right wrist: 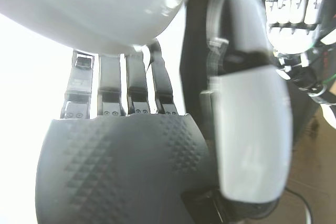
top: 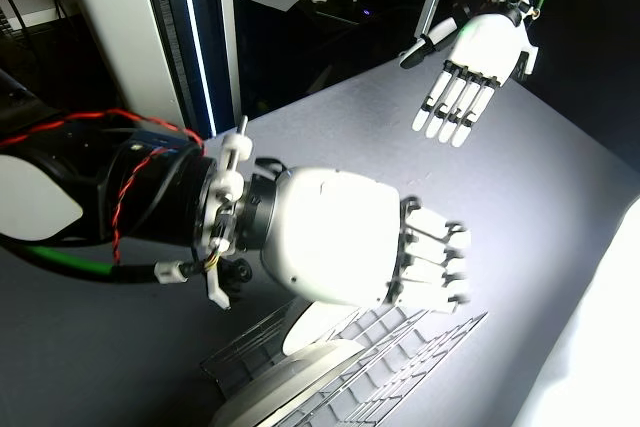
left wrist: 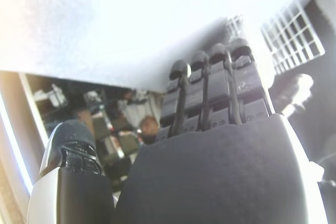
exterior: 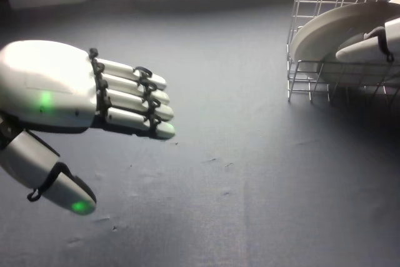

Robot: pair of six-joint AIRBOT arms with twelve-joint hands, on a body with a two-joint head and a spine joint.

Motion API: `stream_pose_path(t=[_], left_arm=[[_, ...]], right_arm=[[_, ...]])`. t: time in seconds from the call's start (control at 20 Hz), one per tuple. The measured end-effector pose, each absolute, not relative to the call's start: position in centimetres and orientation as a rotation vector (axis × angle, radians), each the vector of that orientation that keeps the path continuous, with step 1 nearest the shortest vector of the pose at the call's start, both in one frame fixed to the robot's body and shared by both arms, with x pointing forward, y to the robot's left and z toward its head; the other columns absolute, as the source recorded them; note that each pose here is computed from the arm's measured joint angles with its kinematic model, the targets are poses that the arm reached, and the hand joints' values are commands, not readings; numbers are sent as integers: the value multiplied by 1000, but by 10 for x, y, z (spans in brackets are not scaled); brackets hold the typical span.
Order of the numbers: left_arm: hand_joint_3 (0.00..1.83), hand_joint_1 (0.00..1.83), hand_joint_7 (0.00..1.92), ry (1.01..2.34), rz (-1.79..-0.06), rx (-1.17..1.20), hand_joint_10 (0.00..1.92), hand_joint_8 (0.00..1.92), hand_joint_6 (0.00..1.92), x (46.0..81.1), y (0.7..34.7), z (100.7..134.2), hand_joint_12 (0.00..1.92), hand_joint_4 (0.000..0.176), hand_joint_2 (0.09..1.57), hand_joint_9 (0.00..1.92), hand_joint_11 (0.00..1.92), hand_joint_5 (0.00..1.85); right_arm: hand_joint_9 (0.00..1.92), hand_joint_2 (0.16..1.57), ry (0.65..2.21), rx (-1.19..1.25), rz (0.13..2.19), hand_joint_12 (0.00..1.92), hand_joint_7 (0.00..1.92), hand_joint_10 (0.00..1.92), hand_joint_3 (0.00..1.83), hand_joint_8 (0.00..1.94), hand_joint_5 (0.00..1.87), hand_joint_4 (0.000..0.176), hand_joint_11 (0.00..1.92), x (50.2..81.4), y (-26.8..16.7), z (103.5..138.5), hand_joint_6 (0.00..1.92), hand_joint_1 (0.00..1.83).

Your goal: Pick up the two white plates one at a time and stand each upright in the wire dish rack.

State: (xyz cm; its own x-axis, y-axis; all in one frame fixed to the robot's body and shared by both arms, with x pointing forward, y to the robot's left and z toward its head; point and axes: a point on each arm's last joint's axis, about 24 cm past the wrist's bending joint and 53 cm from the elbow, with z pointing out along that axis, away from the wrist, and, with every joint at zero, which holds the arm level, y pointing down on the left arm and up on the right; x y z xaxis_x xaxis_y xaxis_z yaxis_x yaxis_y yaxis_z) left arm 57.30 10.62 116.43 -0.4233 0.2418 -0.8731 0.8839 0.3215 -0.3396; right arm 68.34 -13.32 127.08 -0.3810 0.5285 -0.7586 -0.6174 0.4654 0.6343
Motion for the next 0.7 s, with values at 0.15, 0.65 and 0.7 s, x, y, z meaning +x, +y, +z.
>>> stream_pose_path(t=[0.15,0.65,0.7], left_arm=[[5,0,68,1850,-1146,1019,1,0,1,560,100,1166,9,0,1088,43,13,102],[0,0,81,1795,-1046,1096,10,7,7,564,105,1167,21,0,1072,62,46,110],[0,0,83,1795,-1038,1095,11,7,7,566,107,1167,26,0,1061,67,57,111]], right_arm=[[0,796,1525,-206,1212,2,0,0,0,0,0,0,0,669,-120,1271,0,792],[0,819,1406,-626,1270,0,0,0,16,0,0,0,0,603,-80,1273,0,533],[0,826,1399,-648,1274,0,0,0,17,0,0,0,0,600,-79,1273,0,521]])
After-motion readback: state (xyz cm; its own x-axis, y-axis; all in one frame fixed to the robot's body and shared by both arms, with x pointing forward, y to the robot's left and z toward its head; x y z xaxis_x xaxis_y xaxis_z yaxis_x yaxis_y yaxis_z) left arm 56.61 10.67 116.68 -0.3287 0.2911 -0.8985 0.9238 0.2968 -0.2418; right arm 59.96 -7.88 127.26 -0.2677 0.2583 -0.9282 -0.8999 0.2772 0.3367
